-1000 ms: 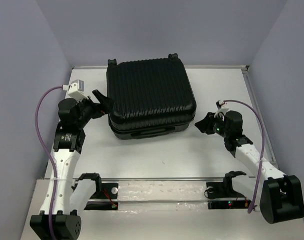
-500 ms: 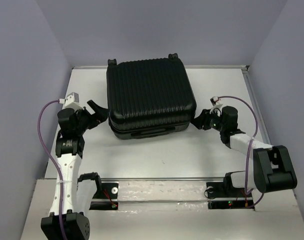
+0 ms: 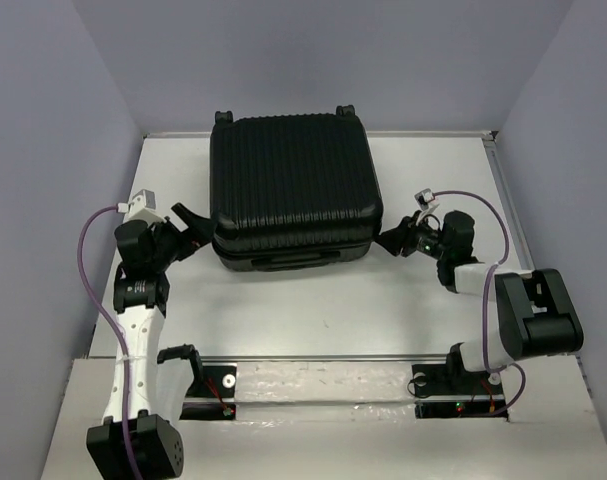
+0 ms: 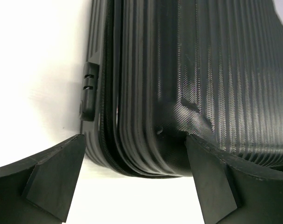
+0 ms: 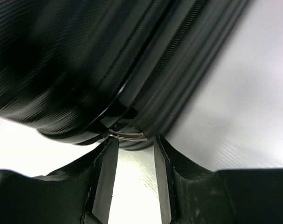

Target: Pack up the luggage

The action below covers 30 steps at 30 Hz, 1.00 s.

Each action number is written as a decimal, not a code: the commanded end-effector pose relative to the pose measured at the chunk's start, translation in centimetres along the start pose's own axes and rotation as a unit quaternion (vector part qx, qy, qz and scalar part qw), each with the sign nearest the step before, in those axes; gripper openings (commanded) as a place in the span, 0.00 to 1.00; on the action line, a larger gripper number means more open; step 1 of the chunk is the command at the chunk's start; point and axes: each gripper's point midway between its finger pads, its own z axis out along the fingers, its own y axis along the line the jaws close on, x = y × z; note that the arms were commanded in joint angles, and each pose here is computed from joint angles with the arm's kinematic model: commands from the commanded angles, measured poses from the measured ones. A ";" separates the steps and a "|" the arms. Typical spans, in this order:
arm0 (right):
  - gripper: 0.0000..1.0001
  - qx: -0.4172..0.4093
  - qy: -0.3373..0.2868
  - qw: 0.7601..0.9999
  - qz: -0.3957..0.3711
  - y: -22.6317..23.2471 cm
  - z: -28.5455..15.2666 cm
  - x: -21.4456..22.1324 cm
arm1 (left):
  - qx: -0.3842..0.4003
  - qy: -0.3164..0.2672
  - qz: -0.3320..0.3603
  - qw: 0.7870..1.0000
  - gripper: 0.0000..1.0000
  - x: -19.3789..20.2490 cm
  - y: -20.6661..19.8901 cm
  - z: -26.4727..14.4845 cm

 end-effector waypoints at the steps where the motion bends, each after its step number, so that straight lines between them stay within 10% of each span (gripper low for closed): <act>1: 0.42 -0.100 -0.056 0.991 -0.071 3.8 0.3 -4.0 | 0.038 0.026 -0.039 0.998 0.99 1.5 -0.5 1.0; 15: 0.41 -0.137 -0.049 0.988 -0.058 4.0 1.3 -4.3 | 0.039 -0.038 -0.004 0.998 0.97 -1.3 -2.2 -1.9; 22: 0.09 -0.107 -0.060 0.991 -0.054 4.3 2.4 -3.8 | 0.057 -0.037 0.016 0.998 0.44 0.6 -2.8 -4.3; 30: 0.07 0.018 -0.080 0.997 -0.012 3.1 1.3 -2.0 | 0.140 0.039 -0.029 0.989 0.40 6.9 -6.4 -4.3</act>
